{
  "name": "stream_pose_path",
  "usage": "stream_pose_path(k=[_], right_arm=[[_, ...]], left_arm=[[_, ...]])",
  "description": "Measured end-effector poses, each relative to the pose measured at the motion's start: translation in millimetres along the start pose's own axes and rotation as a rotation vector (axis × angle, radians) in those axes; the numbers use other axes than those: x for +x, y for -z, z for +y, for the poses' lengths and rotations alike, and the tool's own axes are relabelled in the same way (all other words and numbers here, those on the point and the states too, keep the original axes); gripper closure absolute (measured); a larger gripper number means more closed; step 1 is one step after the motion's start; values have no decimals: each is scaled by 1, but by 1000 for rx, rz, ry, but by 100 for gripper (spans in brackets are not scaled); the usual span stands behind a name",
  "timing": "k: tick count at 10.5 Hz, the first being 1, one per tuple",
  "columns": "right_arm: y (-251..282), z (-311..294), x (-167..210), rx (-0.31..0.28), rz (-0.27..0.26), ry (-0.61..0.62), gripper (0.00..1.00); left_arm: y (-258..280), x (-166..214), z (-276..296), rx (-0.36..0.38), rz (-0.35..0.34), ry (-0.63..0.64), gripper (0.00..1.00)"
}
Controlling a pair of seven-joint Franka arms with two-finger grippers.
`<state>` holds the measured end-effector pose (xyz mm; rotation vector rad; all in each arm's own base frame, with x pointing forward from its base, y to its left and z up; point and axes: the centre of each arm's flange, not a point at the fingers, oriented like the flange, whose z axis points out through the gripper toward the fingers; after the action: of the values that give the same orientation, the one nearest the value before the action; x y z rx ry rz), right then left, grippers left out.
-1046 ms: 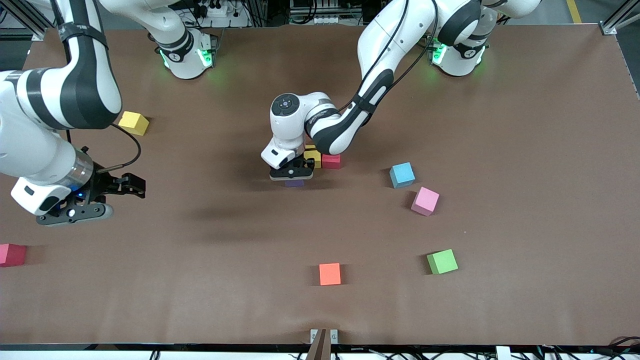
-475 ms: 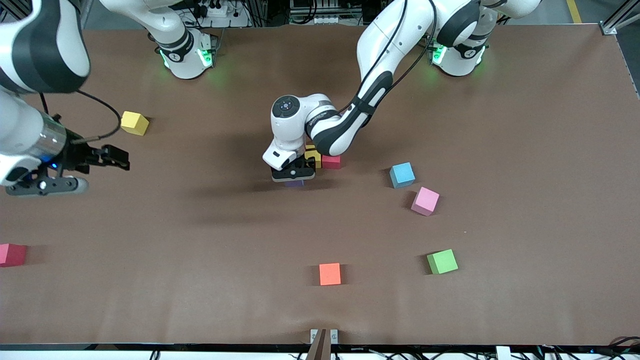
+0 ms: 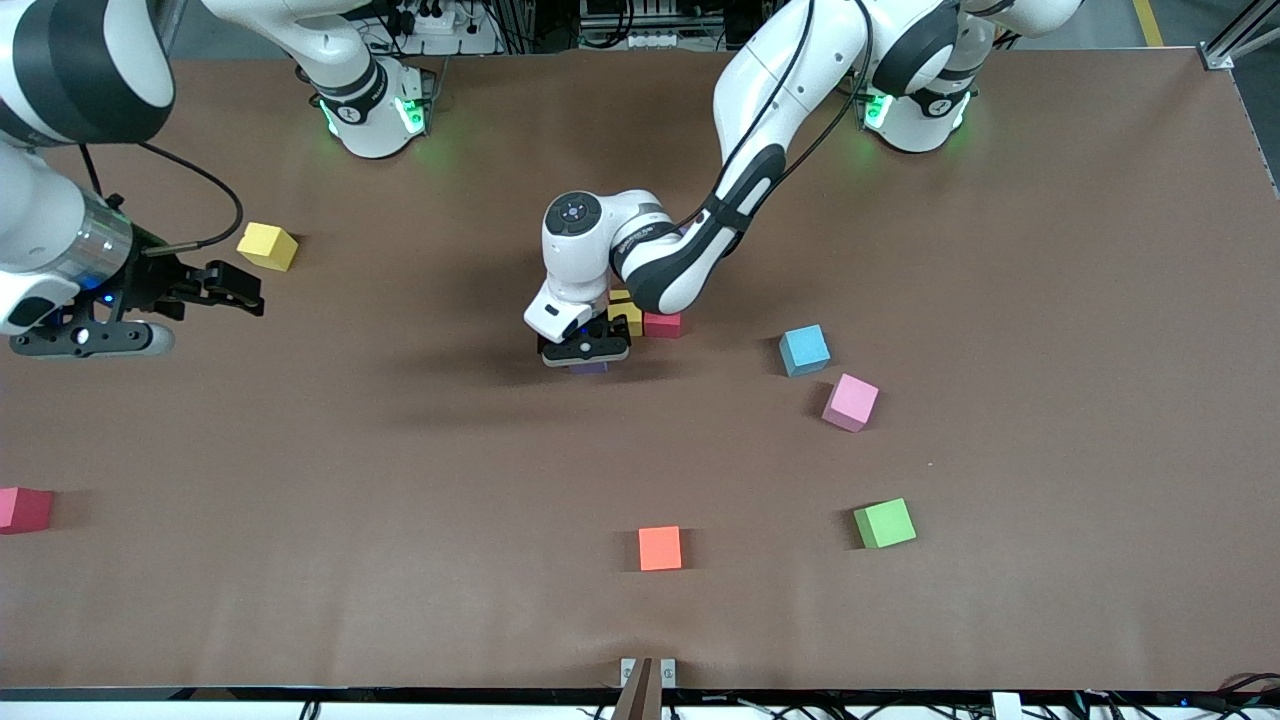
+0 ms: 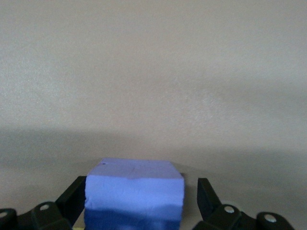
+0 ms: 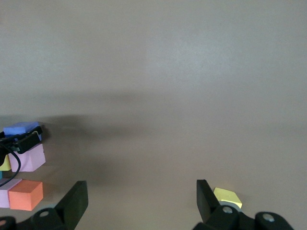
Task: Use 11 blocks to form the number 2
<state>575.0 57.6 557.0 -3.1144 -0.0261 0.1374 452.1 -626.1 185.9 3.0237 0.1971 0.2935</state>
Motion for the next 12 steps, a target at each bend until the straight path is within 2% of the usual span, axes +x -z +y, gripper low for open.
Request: stream_pose_path(k=[3, 5, 8, 10, 12], right_arm=[[13, -2, -9, 2, 8, -2, 0], [23, -2, -15, 0, 25, 10, 0], [29, 1, -17, -2, 36, 21, 0], [28, 1, -17, -3, 34, 22, 0], [28, 1, -17, -3, 32, 23, 0]], left_arm=[[10, 9, 2, -11, 17, 13, 0], [40, 37, 0, -38, 46, 77, 0], [104, 135, -50, -36, 70, 242, 0], [135, 192, -99, 20, 67, 341, 0], [141, 242, -163, 99, 48, 438, 0]])
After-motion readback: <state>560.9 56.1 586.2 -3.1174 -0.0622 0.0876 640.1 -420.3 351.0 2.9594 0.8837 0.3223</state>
